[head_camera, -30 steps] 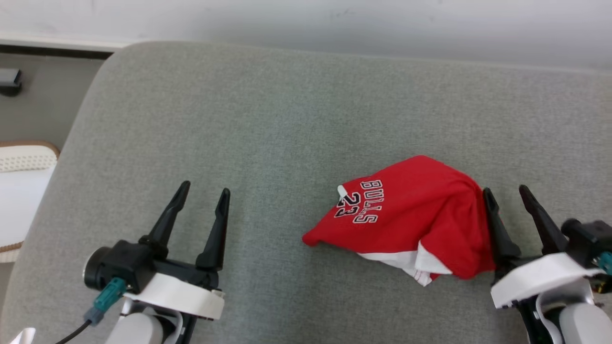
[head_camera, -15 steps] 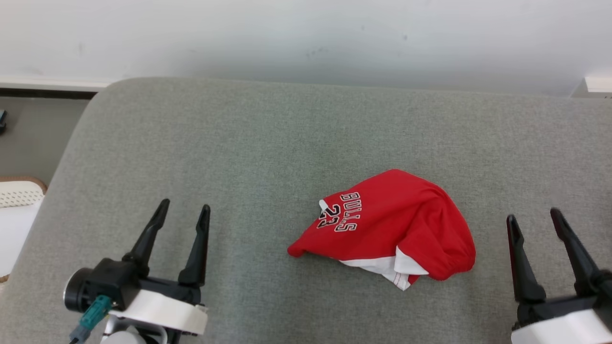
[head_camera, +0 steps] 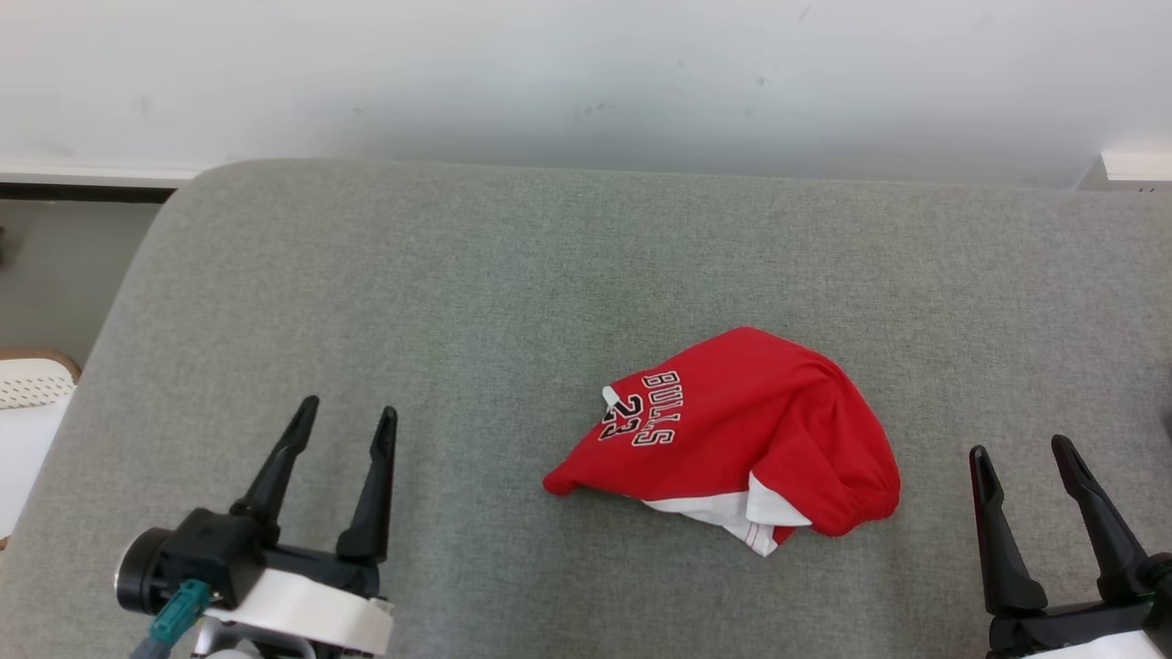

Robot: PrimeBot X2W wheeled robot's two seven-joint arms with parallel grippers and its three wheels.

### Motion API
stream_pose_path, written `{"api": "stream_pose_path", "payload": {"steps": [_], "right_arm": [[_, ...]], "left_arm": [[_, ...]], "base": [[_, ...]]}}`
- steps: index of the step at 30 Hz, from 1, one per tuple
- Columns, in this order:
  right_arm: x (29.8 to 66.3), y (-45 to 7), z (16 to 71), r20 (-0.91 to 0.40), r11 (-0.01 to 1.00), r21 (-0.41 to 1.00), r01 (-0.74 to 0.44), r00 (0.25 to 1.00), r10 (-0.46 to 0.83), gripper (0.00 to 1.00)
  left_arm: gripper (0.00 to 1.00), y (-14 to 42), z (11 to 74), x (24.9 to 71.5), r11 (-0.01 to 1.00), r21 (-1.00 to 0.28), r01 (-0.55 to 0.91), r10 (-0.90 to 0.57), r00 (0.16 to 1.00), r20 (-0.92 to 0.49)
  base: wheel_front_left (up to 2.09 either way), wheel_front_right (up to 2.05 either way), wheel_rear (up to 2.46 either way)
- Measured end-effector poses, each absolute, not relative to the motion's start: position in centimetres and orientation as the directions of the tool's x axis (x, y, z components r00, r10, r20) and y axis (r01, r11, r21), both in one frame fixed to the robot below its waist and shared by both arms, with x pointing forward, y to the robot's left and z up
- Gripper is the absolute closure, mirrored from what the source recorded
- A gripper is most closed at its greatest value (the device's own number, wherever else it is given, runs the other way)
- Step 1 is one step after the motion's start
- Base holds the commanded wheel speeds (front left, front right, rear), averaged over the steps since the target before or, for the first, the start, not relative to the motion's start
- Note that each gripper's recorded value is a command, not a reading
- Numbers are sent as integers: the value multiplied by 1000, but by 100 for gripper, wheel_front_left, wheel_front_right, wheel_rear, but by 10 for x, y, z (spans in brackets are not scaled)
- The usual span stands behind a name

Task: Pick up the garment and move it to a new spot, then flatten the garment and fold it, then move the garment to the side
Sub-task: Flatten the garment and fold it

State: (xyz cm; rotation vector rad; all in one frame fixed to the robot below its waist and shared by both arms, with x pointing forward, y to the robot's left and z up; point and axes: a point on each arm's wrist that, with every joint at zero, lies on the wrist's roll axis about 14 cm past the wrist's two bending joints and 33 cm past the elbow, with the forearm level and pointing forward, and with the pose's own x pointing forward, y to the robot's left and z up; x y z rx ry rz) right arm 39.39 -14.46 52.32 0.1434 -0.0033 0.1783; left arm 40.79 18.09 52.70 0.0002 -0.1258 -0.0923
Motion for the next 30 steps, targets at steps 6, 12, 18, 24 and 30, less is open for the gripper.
{"api": "stream_pose_path", "payload": {"steps": [6, 12, 18, 24, 30], "right_arm": [[393, -127, 514, -25, 963, 153, -223, 973, 229, 0], [378, -80, 465, -195, 925, 190, -329, 911, 364, 0], [382, -68, 442, -253, 914, 162, -371, 880, 402, 0], [390, -65, 431, -279, 913, 118, -391, 869, 409, 60], [394, -64, 441, -249, 911, 112, -396, 877, 412, 100]], "left_arm": [[0, 182, 525, 409, 996, 7, 90, -90, 989, 121], [0, 182, 522, 411, 996, 0, 91, -90, 990, 112], [0, 180, 517, 415, 996, -4, 94, -93, 991, 99], [0, 181, 516, 416, 996, -8, 89, -88, 991, 96], [0, 182, 516, 416, 996, -17, 84, -82, 992, 98]], "base": [[0, 0, 0], [0, 0, 0], [0, 0, 0], [0, 0, 0], [0, 0, 0]]}}
